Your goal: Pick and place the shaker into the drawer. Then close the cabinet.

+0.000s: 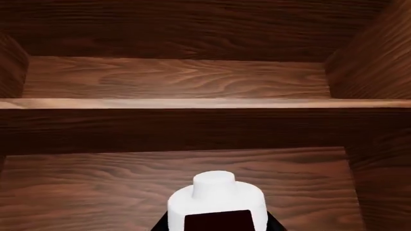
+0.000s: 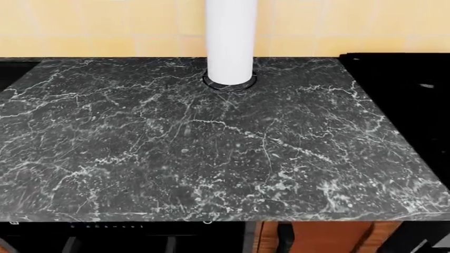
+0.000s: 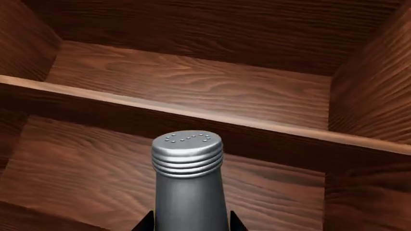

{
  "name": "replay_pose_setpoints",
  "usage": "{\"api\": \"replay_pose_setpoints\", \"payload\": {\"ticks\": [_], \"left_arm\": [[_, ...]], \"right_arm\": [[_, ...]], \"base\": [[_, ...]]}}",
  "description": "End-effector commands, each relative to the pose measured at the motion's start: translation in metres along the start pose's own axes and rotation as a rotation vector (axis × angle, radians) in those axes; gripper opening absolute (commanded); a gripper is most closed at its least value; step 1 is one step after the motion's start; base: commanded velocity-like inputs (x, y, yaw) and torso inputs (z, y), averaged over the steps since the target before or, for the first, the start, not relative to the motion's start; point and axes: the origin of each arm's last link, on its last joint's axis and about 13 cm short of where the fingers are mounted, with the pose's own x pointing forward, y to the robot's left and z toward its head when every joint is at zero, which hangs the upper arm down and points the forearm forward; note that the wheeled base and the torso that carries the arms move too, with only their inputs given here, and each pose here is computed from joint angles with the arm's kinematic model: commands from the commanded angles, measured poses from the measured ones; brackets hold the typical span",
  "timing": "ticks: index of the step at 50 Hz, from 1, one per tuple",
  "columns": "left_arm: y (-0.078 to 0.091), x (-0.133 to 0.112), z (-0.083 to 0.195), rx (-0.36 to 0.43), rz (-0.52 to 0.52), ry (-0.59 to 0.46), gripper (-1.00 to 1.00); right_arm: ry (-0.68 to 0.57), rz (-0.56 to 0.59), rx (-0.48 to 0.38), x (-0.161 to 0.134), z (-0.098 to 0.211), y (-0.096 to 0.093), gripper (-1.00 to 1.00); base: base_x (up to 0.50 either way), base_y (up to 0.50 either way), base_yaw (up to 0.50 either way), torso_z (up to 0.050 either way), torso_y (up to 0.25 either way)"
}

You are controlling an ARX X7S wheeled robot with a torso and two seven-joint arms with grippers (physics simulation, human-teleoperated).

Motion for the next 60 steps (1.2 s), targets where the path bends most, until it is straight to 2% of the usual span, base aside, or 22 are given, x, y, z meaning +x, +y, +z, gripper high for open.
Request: {"api": "replay_pose_setpoints", "payload": {"ticks": [1, 14, 18, 22, 23, 24, 26, 29, 32, 35, 41, 47, 52, 60], "left_arm": [[-0.001, 0.000, 0.000, -0.015, -0.001, 0.001, -1.00], [-0.001, 0.001, -0.010, -0.029, -0.016, 0.016, -1.00], [0.002, 0.001, -0.043, -0.073, -0.038, 0.062, -1.00], [0.004, -0.002, -0.083, -0.072, -0.072, 0.111, -1.00], [0.003, -0.004, -0.095, -0.067, -0.083, 0.126, -1.00], [0.003, -0.006, -0.103, -0.067, -0.091, 0.135, -1.00], [0.012, -0.025, -0.132, -0.081, -0.050, 0.229, -1.00], [-0.006, -0.053, -0.135, -0.091, -0.139, 0.192, -1.00], [-0.012, -0.074, -0.147, -0.106, -0.159, 0.222, -1.00], [-0.018, -0.097, -0.159, -0.089, -0.182, 0.256, -1.00], [-0.024, -0.138, -0.186, -0.141, -0.194, 0.346, -1.00], [-0.024, -0.163, -0.196, -0.174, -0.187, 0.380, -1.00], [-0.021, -0.183, -0.205, -0.165, -0.176, 0.386, -1.00], [-0.009, -0.210, -0.219, -0.151, -0.126, 0.407, -1.00]], "right_arm": [[0.002, 0.003, -0.011, 0.000, 0.001, -0.001, -1.00], [0.019, 0.006, -0.007, 0.001, -0.003, -0.002, -1.00], [0.054, 0.010, 0.010, 0.005, -0.018, -0.002, -1.00], [0.072, 0.022, 0.040, 0.011, -0.039, -0.001, -1.00], [0.082, 0.026, 0.045, 0.009, -0.051, 0.001, -1.00], [0.166, 0.038, 0.068, 0.005, -0.075, 0.005, -1.00], [0.254, 0.063, 0.081, -0.011, -0.106, 0.015, -1.00], [0.179, 0.064, 0.063, -0.040, -0.113, 0.025, -1.00], [0.214, 0.066, 0.077, -0.060, -0.135, 0.031, -1.00], [0.240, 0.063, 0.102, -0.078, -0.150, 0.035, -1.00], [0.267, 0.040, 0.128, -0.110, -0.174, 0.041, -1.00], [0.261, 0.024, 0.151, -0.128, -0.182, 0.045, -1.00], [0.290, -0.014, 0.180, -0.151, -0.200, 0.047, -1.00], [0.311, -0.037, 0.206, -0.172, -0.213, 0.049, -1.00]], "base": [[-0.50, 0.00, 0.00, 0.000, 0.000], [-0.50, 0.00, 0.00, 0.000, 0.000], [-0.50, 0.00, 0.00, 0.000, 0.000], [-0.07, 0.00, 0.00, 0.000, 0.000], [0.00, 0.00, 0.00, 0.000, 0.000], [0.00, 0.00, 0.00, 0.000, 0.000], [0.00, 0.00, 0.00, 0.000, 0.000], [0.00, 0.00, 0.00, 0.000, 0.000], [0.00, 0.00, 0.00, 0.000, 0.000], [0.00, 0.00, 0.00, 0.000, 0.000], [0.00, 0.00, 0.00, 0.000, 0.000], [0.00, 0.00, 0.00, 0.002, 0.000], [0.00, 0.00, 0.00, 0.000, 0.000], [0.00, 0.00, 0.00, 0.000, 0.000]]}}
